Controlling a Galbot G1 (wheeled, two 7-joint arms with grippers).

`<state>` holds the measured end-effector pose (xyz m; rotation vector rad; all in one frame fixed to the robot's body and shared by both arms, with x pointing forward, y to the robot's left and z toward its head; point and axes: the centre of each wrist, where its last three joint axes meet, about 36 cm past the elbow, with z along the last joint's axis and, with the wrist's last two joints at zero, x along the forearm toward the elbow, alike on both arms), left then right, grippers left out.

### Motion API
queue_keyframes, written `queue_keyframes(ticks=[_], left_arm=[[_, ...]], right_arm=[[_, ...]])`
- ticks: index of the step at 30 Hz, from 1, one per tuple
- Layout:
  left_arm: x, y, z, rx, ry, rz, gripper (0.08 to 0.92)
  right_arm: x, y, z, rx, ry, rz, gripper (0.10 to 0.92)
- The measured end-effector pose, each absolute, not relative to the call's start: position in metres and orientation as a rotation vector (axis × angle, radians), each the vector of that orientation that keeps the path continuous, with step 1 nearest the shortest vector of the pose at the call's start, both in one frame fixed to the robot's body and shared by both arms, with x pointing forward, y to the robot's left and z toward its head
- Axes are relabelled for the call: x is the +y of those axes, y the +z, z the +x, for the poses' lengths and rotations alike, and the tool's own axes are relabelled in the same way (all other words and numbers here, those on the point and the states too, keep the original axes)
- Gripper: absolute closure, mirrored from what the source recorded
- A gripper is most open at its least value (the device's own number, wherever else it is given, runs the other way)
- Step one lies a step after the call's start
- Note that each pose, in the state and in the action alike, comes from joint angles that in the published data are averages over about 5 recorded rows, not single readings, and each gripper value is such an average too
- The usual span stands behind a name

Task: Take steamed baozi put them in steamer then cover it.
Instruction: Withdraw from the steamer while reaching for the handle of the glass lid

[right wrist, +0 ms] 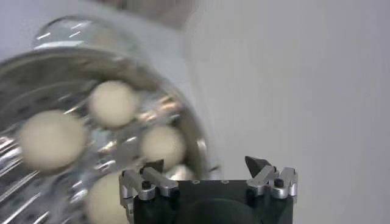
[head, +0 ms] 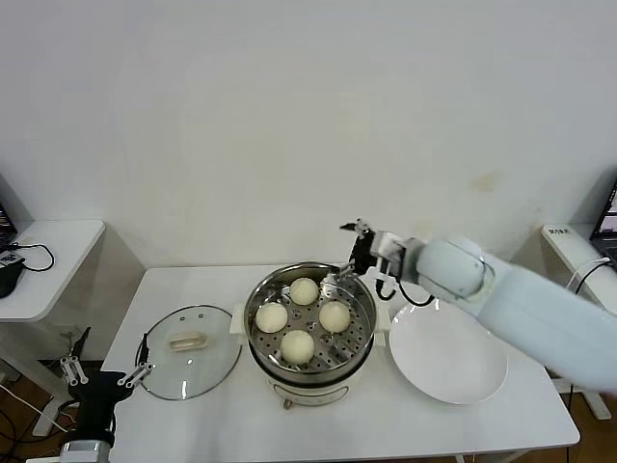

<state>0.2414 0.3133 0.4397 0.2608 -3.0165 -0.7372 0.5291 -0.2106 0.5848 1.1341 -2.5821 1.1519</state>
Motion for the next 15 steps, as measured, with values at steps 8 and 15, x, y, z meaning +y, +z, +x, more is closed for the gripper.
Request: queue_keyframes(ticks=[8,15], left_arm=[[0.316,0.427,0.248,-3.014,-0.773,0.250,0.177],[0.322,0.413,0.256,-2.992,-0.916,0.252,0.177]], right_arm=[[-0.235,0.543,0.499,-3.060,0.824,0.921,0.200],[-0.281,0.498,0.460,-3.299,0.455,0.540,0.199]])
